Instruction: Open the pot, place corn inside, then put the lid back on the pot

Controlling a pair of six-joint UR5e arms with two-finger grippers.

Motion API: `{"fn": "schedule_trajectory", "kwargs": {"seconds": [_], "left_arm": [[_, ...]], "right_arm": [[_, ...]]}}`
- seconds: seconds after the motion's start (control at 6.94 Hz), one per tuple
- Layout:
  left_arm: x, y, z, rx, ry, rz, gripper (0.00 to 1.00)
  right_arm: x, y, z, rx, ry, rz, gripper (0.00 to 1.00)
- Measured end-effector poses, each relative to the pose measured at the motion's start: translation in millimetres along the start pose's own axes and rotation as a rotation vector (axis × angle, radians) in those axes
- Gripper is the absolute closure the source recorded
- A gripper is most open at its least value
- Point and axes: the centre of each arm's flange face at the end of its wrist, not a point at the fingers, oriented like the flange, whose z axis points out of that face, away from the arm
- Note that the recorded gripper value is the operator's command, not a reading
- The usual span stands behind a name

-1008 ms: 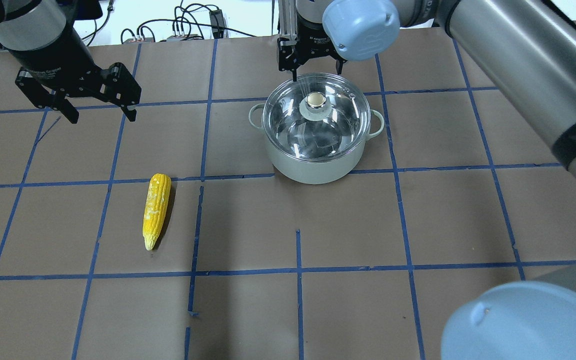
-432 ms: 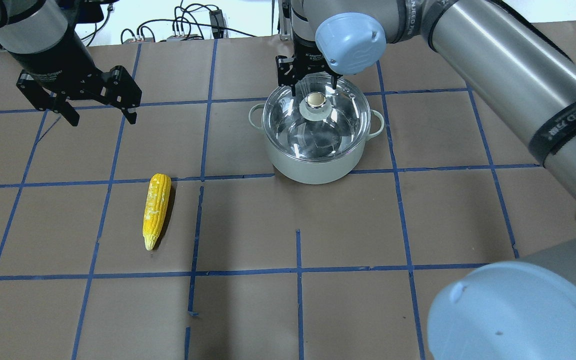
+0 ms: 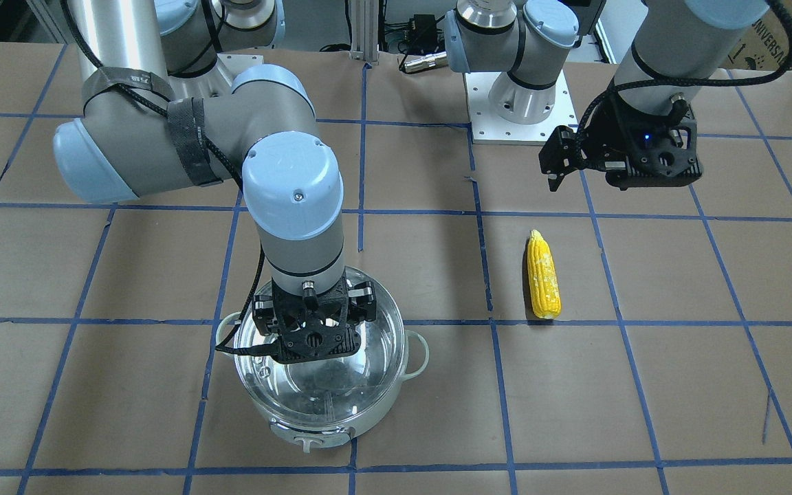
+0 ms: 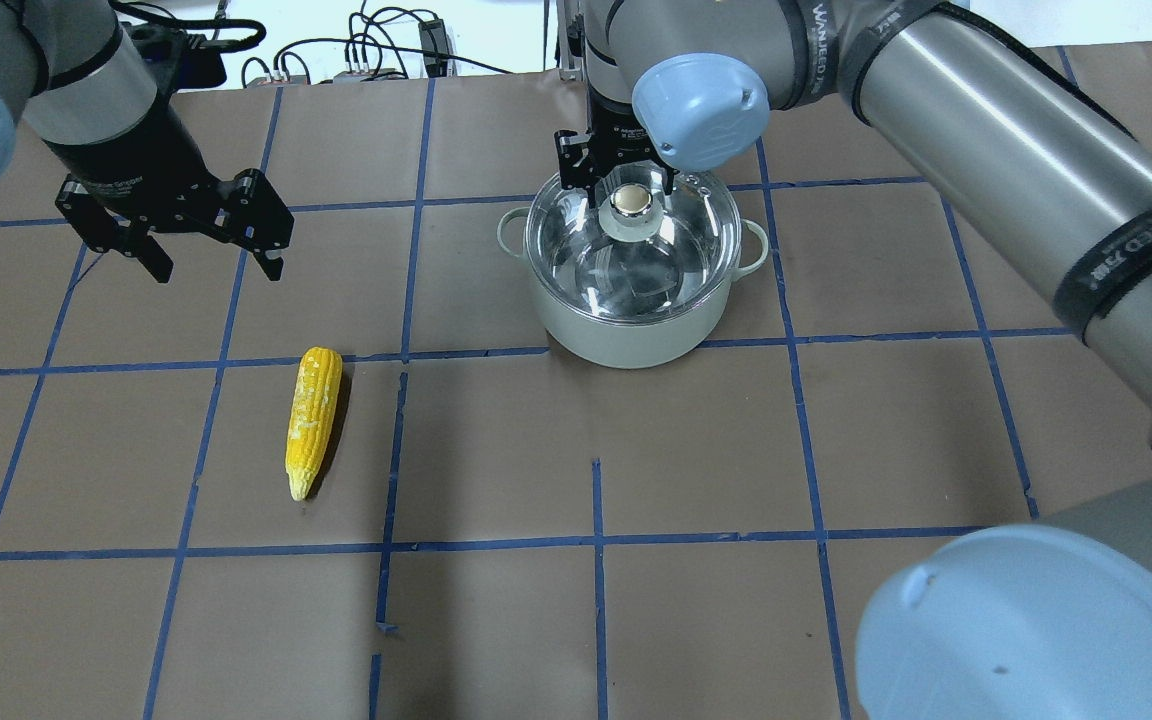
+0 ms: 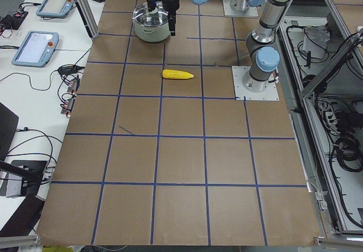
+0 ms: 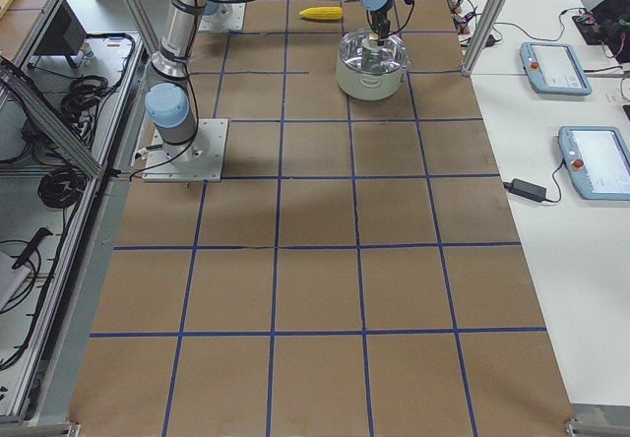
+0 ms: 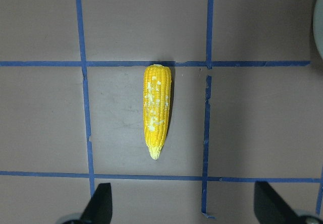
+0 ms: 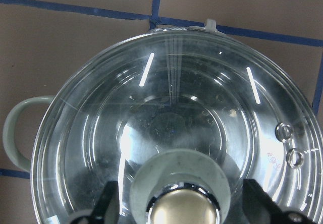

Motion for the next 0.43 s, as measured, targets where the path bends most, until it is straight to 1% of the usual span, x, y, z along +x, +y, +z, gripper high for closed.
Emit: {"fn": "schedule_trajectory", "kwargs": {"seconds": [0.29,0.43], "left_arm": [[-4,-7,18,-0.033,0.007,0.016,0.0],[-9,-11,28,-0.053,0.011,0.024,0.0]], "right_arm": [[0,1,2,0.001,0.0,-0.004,0.57],[0,1,3,0.002,0.001,-0.009,0.81]]}}
